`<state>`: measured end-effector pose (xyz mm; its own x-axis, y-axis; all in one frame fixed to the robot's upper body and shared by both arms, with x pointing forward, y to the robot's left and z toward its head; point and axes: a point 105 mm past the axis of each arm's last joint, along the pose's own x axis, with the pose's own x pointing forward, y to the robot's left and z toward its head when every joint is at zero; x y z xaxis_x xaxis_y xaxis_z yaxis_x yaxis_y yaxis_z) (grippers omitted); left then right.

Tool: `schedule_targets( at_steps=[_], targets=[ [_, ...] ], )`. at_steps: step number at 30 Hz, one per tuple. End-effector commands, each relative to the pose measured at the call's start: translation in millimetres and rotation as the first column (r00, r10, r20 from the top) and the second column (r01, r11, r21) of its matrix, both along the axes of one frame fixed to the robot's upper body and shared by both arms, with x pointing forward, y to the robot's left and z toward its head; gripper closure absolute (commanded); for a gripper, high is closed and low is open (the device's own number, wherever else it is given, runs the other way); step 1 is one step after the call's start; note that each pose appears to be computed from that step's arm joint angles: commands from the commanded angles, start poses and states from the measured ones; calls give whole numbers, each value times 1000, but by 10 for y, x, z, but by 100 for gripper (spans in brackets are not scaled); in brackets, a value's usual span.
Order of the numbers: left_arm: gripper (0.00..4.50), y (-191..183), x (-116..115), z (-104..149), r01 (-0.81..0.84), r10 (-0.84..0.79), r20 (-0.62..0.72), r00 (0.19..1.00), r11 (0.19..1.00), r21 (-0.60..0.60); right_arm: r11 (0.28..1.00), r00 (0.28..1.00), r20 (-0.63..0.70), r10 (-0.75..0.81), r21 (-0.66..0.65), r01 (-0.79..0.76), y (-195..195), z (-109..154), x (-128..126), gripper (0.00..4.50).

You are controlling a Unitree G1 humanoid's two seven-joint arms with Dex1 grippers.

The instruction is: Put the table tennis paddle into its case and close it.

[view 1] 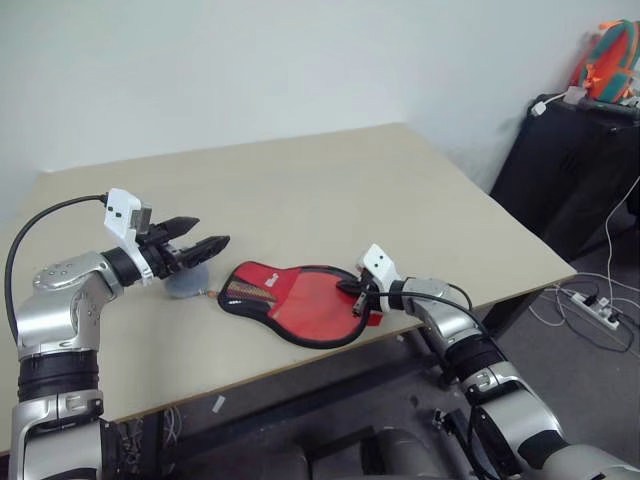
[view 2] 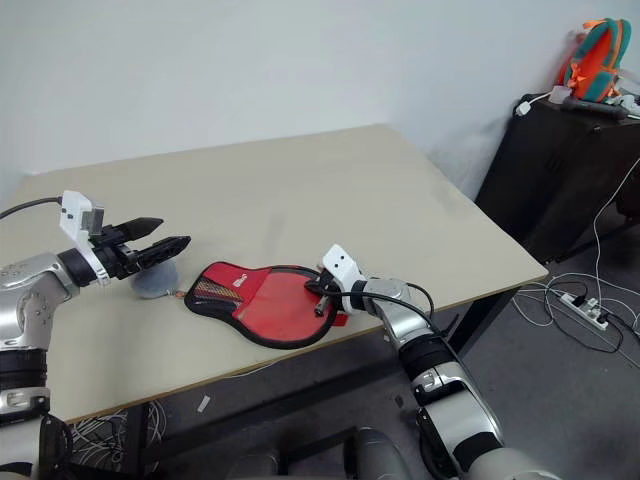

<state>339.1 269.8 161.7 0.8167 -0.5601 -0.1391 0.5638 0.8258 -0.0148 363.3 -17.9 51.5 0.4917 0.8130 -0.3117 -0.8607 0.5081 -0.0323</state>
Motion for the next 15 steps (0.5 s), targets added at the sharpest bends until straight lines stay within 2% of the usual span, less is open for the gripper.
schedule_targets(
  at_steps=[1, 7, 15],
  targets=[
    [4, -77, -63, 213, -3, 5, 83, 997, 1000, -24, 995, 992, 98, -78, 68, 72, -54, 346, 202, 450],
    [4, -159, -172, 151, -21, 24, 73, 997, 998, -53, 980, 980, 105, -170, 124, 157, -159, 470, 336, 450],
    [4, -362, -317, 98, 0, 4, 51, 999, 996, -84, 978, 985, 48, -168, 132, 161, -129, 295, 222, 450]
  ],
)
